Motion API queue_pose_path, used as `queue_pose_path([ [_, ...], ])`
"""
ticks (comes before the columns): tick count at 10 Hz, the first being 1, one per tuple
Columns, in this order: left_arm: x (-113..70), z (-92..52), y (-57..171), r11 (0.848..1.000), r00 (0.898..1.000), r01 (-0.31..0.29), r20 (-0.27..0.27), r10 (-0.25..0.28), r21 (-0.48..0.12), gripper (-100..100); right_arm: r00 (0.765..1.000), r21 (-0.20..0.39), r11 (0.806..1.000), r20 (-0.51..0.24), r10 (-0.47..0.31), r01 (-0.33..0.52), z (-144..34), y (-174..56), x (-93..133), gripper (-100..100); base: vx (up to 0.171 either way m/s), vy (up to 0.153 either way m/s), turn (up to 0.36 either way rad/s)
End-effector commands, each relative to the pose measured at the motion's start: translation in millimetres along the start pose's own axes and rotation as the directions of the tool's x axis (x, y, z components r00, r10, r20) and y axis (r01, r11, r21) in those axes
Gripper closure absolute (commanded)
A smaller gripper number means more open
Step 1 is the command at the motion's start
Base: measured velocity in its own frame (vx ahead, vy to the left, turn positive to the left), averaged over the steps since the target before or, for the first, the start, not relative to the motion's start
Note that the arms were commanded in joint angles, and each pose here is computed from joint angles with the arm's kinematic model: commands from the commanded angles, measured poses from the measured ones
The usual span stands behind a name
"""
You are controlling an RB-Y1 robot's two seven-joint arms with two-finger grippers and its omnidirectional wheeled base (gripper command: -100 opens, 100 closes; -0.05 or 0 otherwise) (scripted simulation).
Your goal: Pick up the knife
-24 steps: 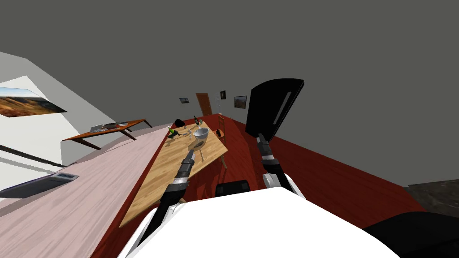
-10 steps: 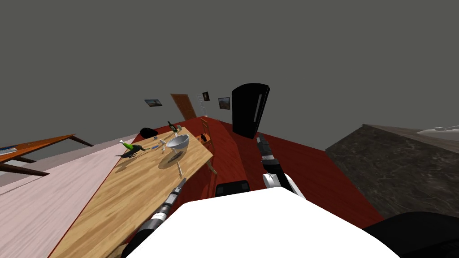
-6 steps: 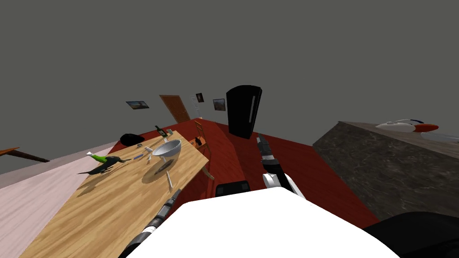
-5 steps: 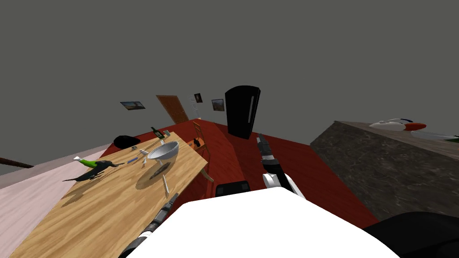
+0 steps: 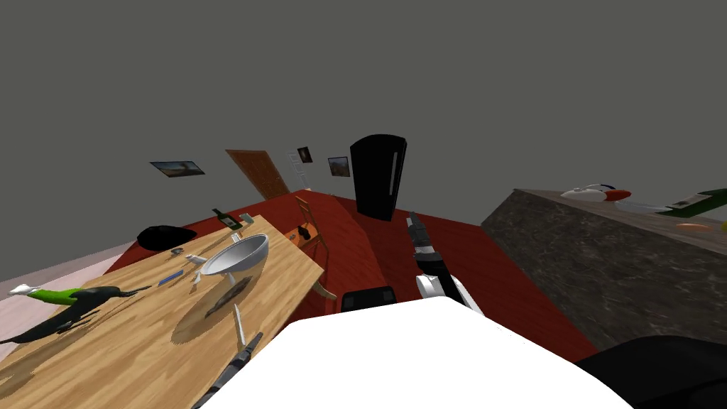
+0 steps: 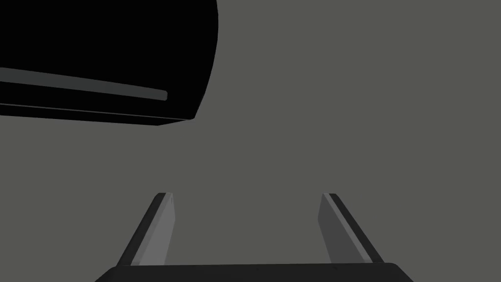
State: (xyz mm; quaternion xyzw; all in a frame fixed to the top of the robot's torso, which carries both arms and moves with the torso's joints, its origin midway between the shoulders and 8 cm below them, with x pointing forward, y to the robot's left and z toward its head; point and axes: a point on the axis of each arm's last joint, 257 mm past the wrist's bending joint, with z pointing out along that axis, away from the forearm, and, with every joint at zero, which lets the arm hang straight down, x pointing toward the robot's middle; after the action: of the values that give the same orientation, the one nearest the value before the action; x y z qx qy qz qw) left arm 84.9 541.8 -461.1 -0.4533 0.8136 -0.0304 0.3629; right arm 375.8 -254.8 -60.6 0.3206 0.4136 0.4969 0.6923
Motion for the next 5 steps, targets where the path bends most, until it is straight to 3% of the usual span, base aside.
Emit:
queue_pose_path([
  [1,3.0,-3.7,31,0.997,1.000,-0.004,-0.010,0.003,-0.071,-100,1.000,0.000,1.000,0.000,0.000,0.000,0.0,0,0,0,0.125,0.022,-0.127],
  [3,2.2,-7.1,55,0.992,1.000,-0.006,-0.016,0.004,-0.126,-100,1.000,0.000,1.000,0.000,0.000,0.000,0.0,0,0,0,0.123,0.048,-0.136],
  [5,-0.2,-16.0,98,0.974,1.000,-0.011,-0.024,0.005,-0.226,-100,1.000,0.000,1.000,0.000,0.000,0.000,0.0,0,0,0,0.122,0.052,-0.156],
])
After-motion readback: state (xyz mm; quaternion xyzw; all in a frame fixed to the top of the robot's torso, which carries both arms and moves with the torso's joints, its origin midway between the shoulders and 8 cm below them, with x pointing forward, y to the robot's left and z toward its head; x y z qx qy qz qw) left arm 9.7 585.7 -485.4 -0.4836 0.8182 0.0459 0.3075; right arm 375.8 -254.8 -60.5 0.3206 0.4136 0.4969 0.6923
